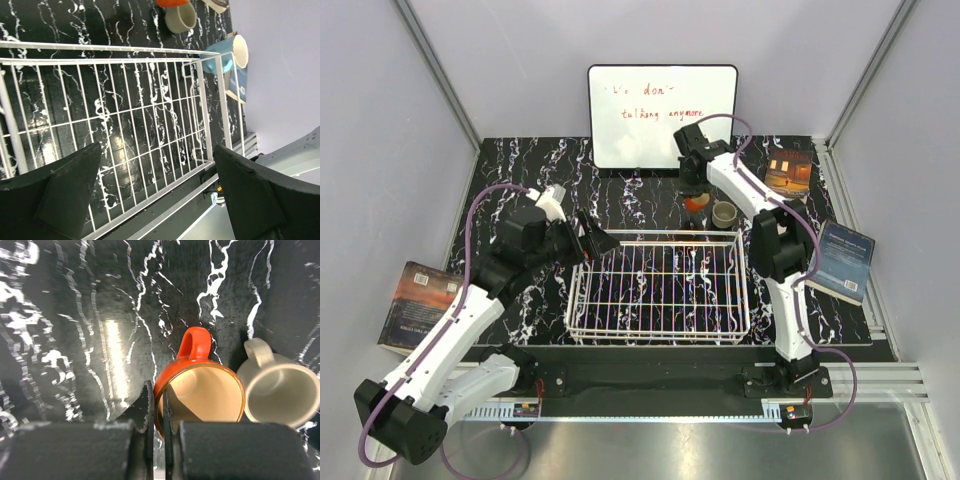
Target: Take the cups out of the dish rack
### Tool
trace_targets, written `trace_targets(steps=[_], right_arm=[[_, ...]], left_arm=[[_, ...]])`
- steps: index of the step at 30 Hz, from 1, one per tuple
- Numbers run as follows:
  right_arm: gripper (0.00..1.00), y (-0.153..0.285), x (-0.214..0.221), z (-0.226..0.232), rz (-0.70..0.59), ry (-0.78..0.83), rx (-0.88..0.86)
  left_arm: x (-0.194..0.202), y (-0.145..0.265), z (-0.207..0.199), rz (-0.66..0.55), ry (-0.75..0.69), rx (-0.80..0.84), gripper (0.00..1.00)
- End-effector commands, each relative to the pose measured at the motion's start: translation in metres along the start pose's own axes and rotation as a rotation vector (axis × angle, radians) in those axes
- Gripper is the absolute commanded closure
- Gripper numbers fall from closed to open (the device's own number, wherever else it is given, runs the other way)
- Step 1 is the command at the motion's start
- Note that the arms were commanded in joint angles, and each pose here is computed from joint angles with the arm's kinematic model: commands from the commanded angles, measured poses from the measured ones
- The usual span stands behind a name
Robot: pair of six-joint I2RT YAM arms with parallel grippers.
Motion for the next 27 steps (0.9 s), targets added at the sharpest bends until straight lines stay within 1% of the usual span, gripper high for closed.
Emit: trace_targets(steps=[1, 8, 15, 22, 27], right_arm=[[1.0, 0.0, -0.017, 0.006, -0.053, -0.014, -0.004], [1.0, -0.029, 0.0, 0.004, 0.009, -0.002, 0.027], [1.0, -0.037, 0.013, 0.006, 0.041, 0.021, 0.034], [1.0, -0.05, 0.035, 0.01, 0.101, 0.052, 0.039], [1.0, -0.056, 0.048, 0.017, 0.143, 0.068, 0.012]], left_arm=[[-0.006, 0.005, 0.0, -0.034, -0.033, -0.016, 0.01], [-0.003, 0.003, 0.006, -0.024, -0.027, -0.035, 0.01], [-0.002, 0.003, 0.009, -0.027, -0.03, -0.049, 0.01], [0.001, 0.001, 0.011, -0.014, -0.02, -0.053, 0.01], [0.004, 0.0, 0.014, -0.01, -0.013, -0.057, 0.01]])
Point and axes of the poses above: each gripper's point midway between its finger pads, its own y axis back along the fingers, its own z axis along the line the jaws close on, x = y × z, the point moved 4 cm from there along y, back along the fingers, and after that the axes turned 3 degrees about y, right-handed, at the moved point
